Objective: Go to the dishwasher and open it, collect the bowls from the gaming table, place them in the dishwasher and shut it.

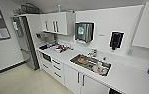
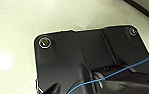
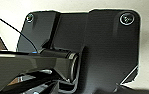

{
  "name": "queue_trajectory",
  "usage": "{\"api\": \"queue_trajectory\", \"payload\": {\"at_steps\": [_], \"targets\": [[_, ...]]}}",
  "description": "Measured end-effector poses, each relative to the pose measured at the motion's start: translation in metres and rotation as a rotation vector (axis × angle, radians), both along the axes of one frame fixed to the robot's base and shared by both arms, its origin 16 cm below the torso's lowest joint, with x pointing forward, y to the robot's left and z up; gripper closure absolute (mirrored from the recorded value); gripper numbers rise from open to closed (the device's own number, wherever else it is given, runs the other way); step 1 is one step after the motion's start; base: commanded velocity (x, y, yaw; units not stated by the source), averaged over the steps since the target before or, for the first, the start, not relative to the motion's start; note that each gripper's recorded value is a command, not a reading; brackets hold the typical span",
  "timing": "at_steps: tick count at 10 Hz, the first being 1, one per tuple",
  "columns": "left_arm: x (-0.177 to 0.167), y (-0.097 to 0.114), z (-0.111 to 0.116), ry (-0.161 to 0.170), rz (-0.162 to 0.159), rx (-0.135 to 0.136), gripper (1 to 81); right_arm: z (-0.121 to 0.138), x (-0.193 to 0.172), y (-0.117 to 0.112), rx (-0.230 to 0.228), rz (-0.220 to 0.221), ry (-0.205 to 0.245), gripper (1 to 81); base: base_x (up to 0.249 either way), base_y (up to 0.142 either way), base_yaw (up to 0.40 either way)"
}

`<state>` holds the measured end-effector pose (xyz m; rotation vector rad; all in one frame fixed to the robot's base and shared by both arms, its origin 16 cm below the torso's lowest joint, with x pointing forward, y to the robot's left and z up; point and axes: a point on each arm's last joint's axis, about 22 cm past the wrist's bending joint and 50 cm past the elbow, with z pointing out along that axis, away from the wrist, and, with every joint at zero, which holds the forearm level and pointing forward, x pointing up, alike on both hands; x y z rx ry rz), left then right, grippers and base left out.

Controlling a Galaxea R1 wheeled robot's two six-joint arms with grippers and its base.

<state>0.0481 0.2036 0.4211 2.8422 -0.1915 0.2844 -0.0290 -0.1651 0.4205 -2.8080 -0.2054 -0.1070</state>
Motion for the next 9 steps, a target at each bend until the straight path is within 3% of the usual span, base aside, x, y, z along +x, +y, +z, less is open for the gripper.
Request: {"api": "queue_trajectory", "payload": {"at_steps": [5,6,7,9], "targets": [[0.000,0.006,0.000,-0.005,-0.012,0.002,1.0,0.001,-0.010,-0.018,0.002,-0.001,0.005,1.0,0.000,0.000,0.357],[-0.003,0.006,0.001,-0.002,-0.012,-0.004,1.0,0.004,-0.010,-0.016,0.021,0.000,0.004,1.0,0.000,0.000,0.357],[-0.005,0.007,0.002,0.000,-0.014,-0.011,1.0,0.010,-0.007,-0.003,0.069,-0.001,-0.001,1.0,0.000,0.000,0.357],[-0.007,0.005,0.006,0.003,-0.016,-0.040,1.0,0.019,-0.007,0.000,0.114,-0.002,-0.007,1.0,0.000,0.000,0.357]]}}
